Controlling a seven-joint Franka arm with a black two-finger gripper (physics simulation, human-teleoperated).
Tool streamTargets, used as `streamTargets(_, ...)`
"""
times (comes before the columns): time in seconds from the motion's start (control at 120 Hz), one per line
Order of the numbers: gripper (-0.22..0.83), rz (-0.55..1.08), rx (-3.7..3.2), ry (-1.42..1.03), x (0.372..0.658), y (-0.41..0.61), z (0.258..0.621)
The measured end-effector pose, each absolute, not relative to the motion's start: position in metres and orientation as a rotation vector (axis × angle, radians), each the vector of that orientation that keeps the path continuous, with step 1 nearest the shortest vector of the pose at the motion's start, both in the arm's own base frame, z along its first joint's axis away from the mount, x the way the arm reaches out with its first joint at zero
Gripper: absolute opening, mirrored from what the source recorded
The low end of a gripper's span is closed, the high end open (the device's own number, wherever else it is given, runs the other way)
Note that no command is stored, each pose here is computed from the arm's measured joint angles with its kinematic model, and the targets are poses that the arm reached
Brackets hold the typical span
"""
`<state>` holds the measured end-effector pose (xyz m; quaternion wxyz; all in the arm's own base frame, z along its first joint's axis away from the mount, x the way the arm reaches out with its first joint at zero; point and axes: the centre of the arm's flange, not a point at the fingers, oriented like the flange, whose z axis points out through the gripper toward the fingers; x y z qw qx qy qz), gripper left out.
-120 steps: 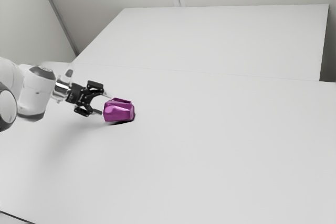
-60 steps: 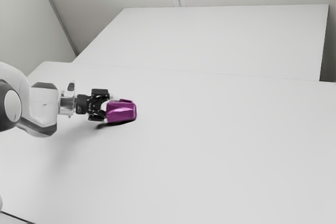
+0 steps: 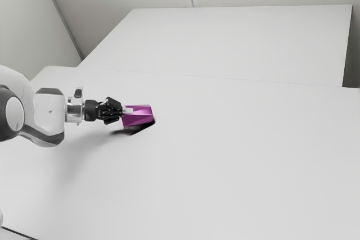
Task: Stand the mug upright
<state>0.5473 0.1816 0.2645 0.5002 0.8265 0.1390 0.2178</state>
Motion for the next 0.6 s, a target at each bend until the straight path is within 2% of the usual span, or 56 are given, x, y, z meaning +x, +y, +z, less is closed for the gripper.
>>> streamTargets(0.125,-0.15,0.592,2.016,0.271,0.558,0.185,0.29)
streamTargets(0.208,-0.16,0.666,2.093,0.134,0.579,0.191,0.337)
streamTargets(0.283,-0.16,0.669,2.233,-0.043,0.595,0.191,0.376)
streamTargets(0.358,-0.17,0.561,2.444,-0.274,0.602,0.18,0.409)
streamTargets(0.458,-0.17,0.357,2.673,-0.485,0.602,0.162,0.419)
streamTargets(0.6,-0.17,0.178,2.881,-0.564,0.602,0.151,0.421)
